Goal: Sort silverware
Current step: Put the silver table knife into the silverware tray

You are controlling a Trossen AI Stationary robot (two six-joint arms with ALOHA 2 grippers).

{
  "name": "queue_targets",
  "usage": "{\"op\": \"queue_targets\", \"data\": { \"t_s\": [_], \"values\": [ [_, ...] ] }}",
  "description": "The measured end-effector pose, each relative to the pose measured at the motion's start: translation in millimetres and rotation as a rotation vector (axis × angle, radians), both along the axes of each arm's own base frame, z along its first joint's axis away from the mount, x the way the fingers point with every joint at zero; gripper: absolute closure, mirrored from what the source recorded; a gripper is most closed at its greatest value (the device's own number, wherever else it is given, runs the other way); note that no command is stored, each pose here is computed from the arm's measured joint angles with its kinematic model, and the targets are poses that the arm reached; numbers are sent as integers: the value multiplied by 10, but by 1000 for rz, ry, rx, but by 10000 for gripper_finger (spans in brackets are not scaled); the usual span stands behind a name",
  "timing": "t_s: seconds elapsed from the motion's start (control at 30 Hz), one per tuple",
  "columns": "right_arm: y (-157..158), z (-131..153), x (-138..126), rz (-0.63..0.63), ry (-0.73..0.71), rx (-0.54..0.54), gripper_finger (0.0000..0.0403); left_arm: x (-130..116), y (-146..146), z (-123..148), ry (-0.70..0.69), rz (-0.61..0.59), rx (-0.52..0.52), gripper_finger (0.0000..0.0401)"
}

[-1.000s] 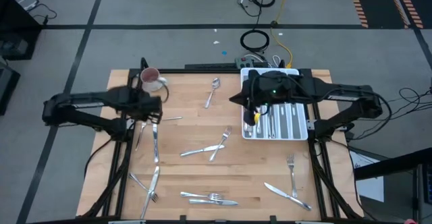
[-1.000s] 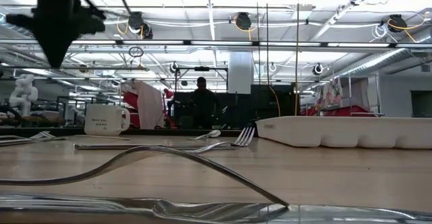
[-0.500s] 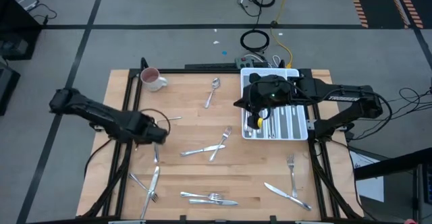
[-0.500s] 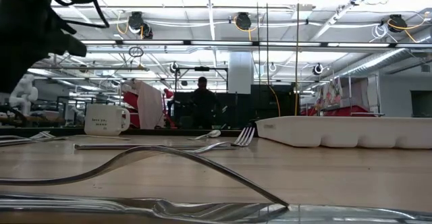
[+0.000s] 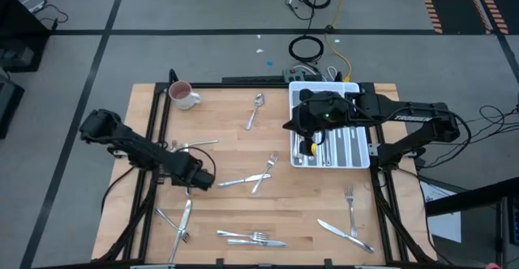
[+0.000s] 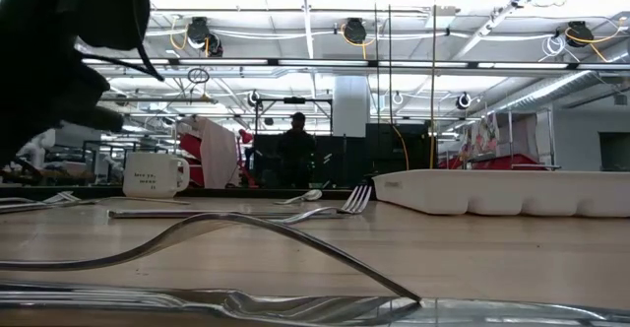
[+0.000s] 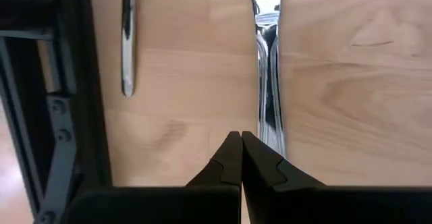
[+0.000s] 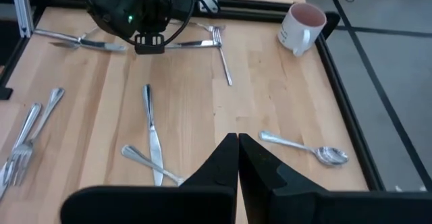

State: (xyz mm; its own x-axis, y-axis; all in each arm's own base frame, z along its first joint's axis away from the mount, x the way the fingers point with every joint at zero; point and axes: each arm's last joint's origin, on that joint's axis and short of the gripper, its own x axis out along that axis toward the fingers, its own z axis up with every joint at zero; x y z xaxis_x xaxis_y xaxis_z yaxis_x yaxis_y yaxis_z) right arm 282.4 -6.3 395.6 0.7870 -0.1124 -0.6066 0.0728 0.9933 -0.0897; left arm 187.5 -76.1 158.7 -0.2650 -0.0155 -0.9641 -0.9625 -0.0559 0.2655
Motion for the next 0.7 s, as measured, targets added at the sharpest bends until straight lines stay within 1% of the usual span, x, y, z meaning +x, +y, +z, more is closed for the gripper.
{"op": "queue_targets", "data": {
  "t_s": [0.17, 0.23, 0.33, 0.43, 0.57, 0.7],
  "values": [
    [4, -36, -30, -13, 45, 27, 403, 65, -29, -156, 44, -5, 2, 401],
    [16, -45, -57, -18, 65, 38, 403, 94, -47, -202, 38, -5, -6, 401],
    [47, -41, -91, -10, 78, 41, 403, 163, -76, -250, -21, -5, -19, 401],
    [74, -24, -112, 0, 72, 40, 403, 202, -63, -265, -61, -2, -8, 401],
    [75, -19, -119, 5, 71, 35, 403, 267, 6, -255, -96, 14, -1, 401],
    [75, -17, -118, 16, 70, 21, 403, 414, 101, -214, -195, -17, 36, 401]
  ]
}}
